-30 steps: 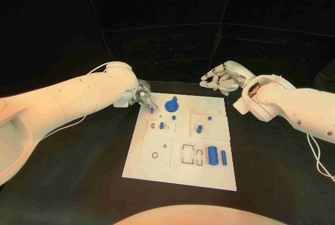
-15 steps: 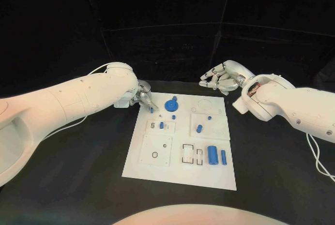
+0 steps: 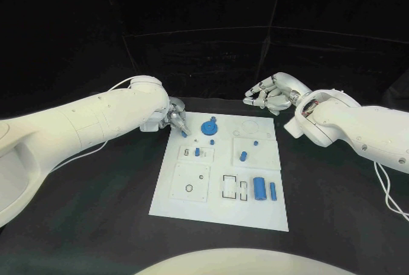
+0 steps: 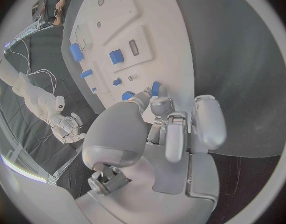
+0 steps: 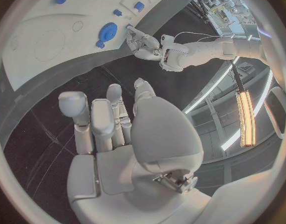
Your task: Assemble the parts on the task board
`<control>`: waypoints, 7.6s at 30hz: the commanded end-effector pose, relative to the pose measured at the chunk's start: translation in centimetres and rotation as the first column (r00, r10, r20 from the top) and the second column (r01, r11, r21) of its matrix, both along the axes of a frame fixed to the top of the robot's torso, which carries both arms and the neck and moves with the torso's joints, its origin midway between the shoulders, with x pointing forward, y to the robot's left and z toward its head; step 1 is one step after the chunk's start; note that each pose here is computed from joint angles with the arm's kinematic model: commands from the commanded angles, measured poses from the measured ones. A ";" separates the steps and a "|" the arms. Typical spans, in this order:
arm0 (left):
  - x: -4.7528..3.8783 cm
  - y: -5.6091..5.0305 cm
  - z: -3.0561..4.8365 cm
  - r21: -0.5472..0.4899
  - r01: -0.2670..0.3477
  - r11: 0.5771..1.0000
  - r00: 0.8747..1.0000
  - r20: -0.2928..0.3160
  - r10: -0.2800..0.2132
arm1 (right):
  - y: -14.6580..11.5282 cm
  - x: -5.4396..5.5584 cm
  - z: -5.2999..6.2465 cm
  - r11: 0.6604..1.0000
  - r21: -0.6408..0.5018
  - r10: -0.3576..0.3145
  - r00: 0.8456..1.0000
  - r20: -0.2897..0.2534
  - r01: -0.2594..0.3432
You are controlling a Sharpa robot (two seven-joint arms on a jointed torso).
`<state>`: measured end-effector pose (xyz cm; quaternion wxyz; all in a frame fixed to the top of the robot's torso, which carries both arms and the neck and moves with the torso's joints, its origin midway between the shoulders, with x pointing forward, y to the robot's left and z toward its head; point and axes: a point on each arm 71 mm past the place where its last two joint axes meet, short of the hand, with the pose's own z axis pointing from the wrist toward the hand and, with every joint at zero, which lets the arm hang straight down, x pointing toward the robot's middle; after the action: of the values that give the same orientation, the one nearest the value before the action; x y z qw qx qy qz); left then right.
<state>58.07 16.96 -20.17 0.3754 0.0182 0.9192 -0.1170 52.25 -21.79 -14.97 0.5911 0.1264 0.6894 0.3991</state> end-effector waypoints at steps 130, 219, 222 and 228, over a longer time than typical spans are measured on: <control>-7.81 1.9 -2.39 -0.193 0.011 0.981 0.993 0.114 0.012 | -0.3 0.1 0.0 1.000 -0.004 0.004 1.000 0.003 -0.004; -7.39 1.4 -2.80 -0.167 0.024 0.986 0.997 0.076 -0.011 | -0.2 0.1 0.0 1.000 -0.005 0.007 1.000 0.000 -0.007; -7.40 1.4 -2.81 -0.166 0.025 0.986 0.997 0.074 -0.013 | -0.2 0.1 0.0 1.000 -0.005 0.007 1.000 0.000 -0.007; -7.35 1.5 -2.88 -0.161 0.025 0.987 0.998 0.067 -0.014 | -0.2 0.1 0.0 1.000 -0.005 0.007 1.000 0.000 -0.007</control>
<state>50.74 18.49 -23.03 0.4096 -0.0042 0.8911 -0.1954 52.38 -22.07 -15.13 0.5901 0.1270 0.6919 0.3961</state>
